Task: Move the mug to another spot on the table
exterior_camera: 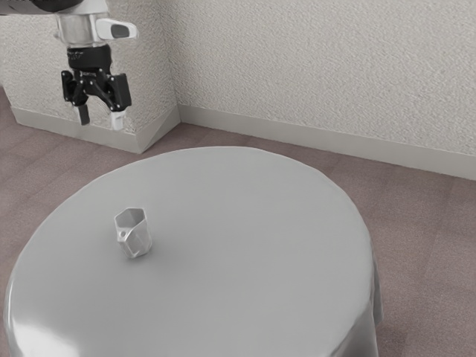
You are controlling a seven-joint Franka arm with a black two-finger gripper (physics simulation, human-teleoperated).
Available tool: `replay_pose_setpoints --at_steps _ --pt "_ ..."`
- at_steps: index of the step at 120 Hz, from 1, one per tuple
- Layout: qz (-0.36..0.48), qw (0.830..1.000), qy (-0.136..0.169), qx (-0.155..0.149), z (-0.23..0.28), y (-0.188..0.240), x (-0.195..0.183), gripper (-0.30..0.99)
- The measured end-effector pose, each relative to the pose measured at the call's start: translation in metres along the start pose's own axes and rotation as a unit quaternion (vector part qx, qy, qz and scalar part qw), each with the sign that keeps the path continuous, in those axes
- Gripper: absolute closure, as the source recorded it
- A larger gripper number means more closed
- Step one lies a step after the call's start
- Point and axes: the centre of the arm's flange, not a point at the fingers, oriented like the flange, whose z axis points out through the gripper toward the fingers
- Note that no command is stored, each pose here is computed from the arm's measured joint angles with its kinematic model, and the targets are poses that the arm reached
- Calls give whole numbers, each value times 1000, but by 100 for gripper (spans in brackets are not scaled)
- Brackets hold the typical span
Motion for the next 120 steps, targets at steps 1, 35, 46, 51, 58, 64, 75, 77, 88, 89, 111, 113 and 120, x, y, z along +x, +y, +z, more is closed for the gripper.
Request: replay_pose_setpoints --at_steps 1,35,46,51,58,64,75,77,88,89,111,113,120 --pt "-1 1000 6 0 -1 -2 1 2" --pt "-9 995 102 -7 25 -16 -57 2" --pt "-14 994 109 -9 76 -12 -80 2" --pt "-20 993 113 -10 103 -12 -90 2" --pt "-31 992 123 -11 136 -15 -98 2" --pt "-37 991 131 -8 162 -13 -97 2" --pt "-50 988 146 -6 202 -15 -88 2" --pt "-52 988 148 -6 209 -16 -86 2" --pt "-68 985 159 -6 231 -19 -69 2" --pt "-69 985 159 -6 233 -20 -68 2" --pt "-101 984 147 -9 287 -22 -57 3" --pt "-104 984 146 -9 290 -22 -55 3" --pt "-112 984 141 -10 300 -23 -51 4"
